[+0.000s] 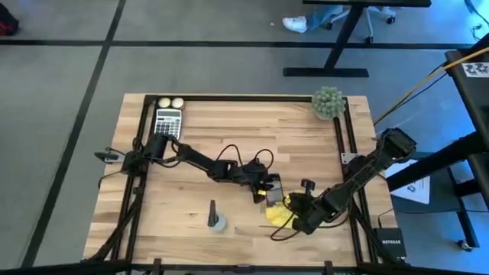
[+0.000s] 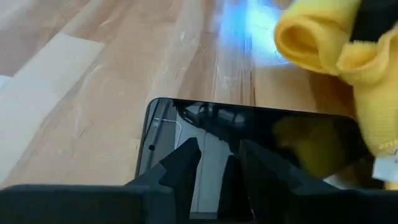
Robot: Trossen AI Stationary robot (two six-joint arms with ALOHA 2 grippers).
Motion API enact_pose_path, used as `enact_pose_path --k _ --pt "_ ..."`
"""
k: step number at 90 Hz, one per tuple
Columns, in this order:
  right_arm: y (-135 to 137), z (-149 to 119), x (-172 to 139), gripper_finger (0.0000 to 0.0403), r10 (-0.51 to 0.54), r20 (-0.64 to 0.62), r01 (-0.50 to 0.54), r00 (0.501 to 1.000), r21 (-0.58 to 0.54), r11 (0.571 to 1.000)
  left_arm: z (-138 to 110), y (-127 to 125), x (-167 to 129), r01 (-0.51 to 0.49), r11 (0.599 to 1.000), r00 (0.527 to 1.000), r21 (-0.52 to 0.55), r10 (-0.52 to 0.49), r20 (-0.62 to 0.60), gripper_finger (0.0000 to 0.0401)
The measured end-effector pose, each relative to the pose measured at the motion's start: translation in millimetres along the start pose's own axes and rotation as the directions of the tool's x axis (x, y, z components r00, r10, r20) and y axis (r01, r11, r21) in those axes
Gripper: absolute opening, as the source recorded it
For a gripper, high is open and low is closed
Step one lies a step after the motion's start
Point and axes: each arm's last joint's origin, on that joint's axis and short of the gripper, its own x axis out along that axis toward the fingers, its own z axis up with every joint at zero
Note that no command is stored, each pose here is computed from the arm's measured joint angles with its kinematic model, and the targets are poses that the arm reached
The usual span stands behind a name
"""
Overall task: Apply microfiber cloth
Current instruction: Wipe the black cellphone with the yellow microfiber cloth
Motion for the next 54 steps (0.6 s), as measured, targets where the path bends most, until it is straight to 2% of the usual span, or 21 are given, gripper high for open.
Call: enact_pose_path --k 6,10,16,24,32,42,54 --pt "0 8 5 0.0003 -0.053 0.123 0.047 0.991 0.05 0.998 0 -1 0 0.003 1.0 1.0 -0.003 -0.003 -0.001 0.0107" --pt "-2 10 13 0.0003 -0.085 0.162 0.073 0.983 0.08 0.994 0 -1 0 0.005 1.0 1.0 -0.003 -0.005 -0.001 0.0107" --pt "-9 7 28 0.0003 -0.13 0.151 0.116 0.98 0.098 0.988 0 -1 0 0.002 1.0 1.0 -0.003 -0.002 -0.001 0.0107" --pt "-13 5 46 0.0003 -0.126 0.113 0.11 0.986 0.132 0.985 0 -1 0 0.008 1.0 1.0 -0.003 -0.008 -0.002 0.0107" --pt "-12 1 57 0.0003 -0.114 0.058 0.107 0.992 0.121 0.987 -1 -1 0 0.005 1.0 1.0 -0.004 -0.005 -0.002 0.0107" --pt "-4 -4 55 0.0003 -0.066 0.037 0.062 0.997 0.1 0.993 -1 0 0 0.015 1.0 1.0 -0.009 -0.015 -0.008 0.0107" --pt "9 -10 37 0.0003 0.06 -0.04 -0.058 0.997 0.047 0.997 -1 -1 0 0.021 1.0 1.0 -0.009 -0.021 -0.01 0.0107"
